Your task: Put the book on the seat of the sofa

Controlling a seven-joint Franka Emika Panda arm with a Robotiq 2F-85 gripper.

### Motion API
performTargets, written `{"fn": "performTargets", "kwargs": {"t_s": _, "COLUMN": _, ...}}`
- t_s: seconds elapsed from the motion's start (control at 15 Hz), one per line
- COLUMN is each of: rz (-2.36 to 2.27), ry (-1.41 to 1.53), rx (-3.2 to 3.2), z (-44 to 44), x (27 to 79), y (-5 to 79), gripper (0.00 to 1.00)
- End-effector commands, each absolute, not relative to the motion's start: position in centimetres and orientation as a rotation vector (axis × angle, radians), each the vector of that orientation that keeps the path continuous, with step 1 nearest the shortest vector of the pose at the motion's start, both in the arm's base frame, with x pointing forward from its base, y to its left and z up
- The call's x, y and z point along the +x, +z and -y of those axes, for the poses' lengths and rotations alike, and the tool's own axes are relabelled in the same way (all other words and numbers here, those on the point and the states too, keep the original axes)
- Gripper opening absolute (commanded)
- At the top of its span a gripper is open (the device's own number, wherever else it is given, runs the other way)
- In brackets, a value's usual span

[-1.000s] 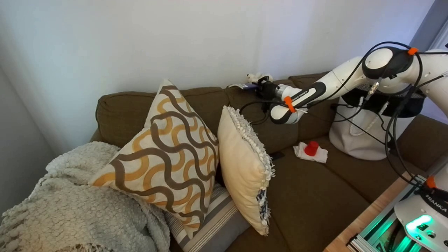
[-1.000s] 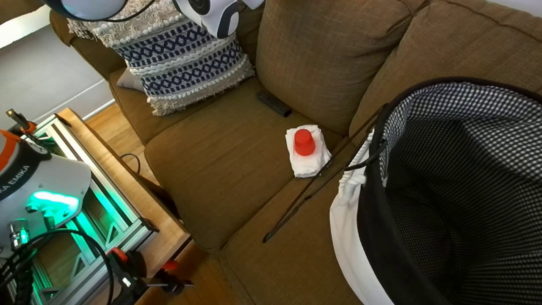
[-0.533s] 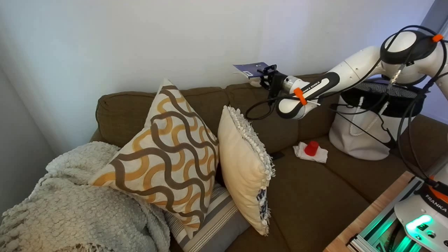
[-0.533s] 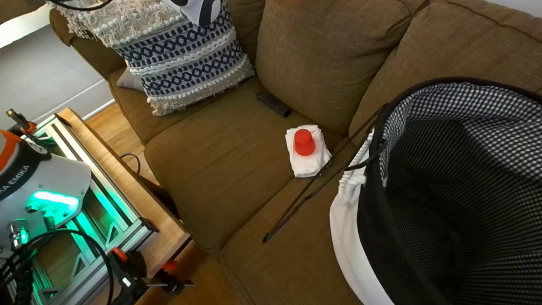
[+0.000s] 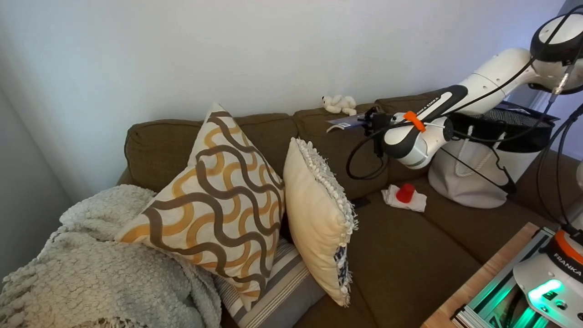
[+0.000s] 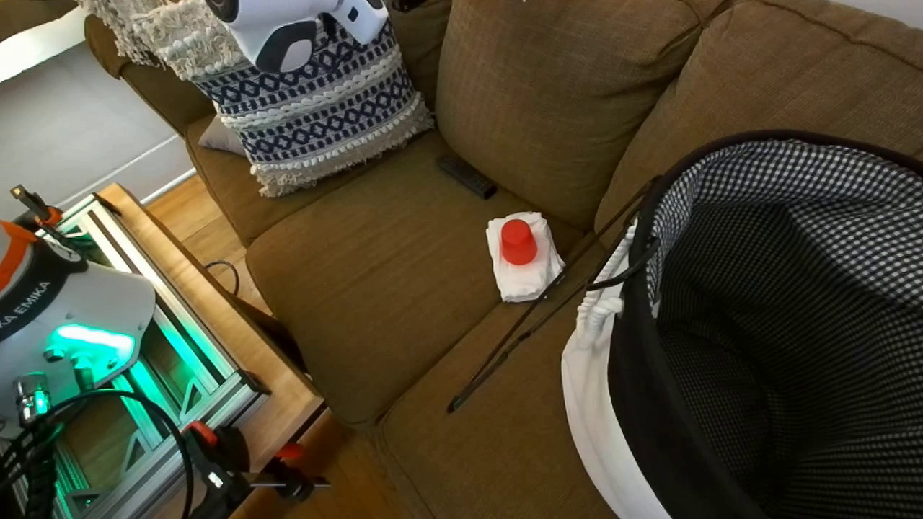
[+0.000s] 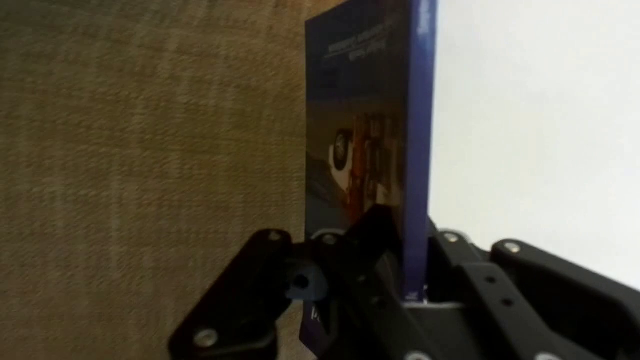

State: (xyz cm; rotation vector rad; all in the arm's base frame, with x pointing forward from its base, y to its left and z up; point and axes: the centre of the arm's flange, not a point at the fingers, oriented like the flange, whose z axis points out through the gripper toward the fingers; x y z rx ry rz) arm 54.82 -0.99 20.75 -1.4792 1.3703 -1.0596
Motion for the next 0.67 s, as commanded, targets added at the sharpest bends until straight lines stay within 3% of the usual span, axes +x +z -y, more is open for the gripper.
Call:
{"fn": "performTargets", "kwargs": {"t_s": 0.0, "rz": -1.556, "ry": -1.119, "rx": -1.574, "z": 0.6, "x": 46.3, "y": 22.1, "gripper": 0.04}}
{"fn": "performTargets", "kwargs": {"t_s": 0.33, "rz": -1.885, "ry": -1.160, "rx": -1.663, "z": 3.2, "x": 38.9, "y": 22.1, "gripper": 0.04}}
{"fn": "performTargets", "kwargs": {"t_s": 0.4, "rz": -1.805, "ry": -1.150, "rx": -1.626, "z": 4.4, "x": 44.5, "y": 21.5, "gripper": 0.04}}
{"fn": "performTargets", "kwargs": {"t_s": 0.47, "rz": -1.821, "ry": -1.154, "rx": -1.643, "z": 4.5, "x": 43.3, "y": 21.5, "gripper": 0.15}}
{"fn": "performTargets", "kwargs": {"t_s": 0.6, "rz": -1.815, "ry": -1.158, "rx": -1.636, "z": 4.3, "x": 43.6, "y": 21.7, "gripper": 0.15}}
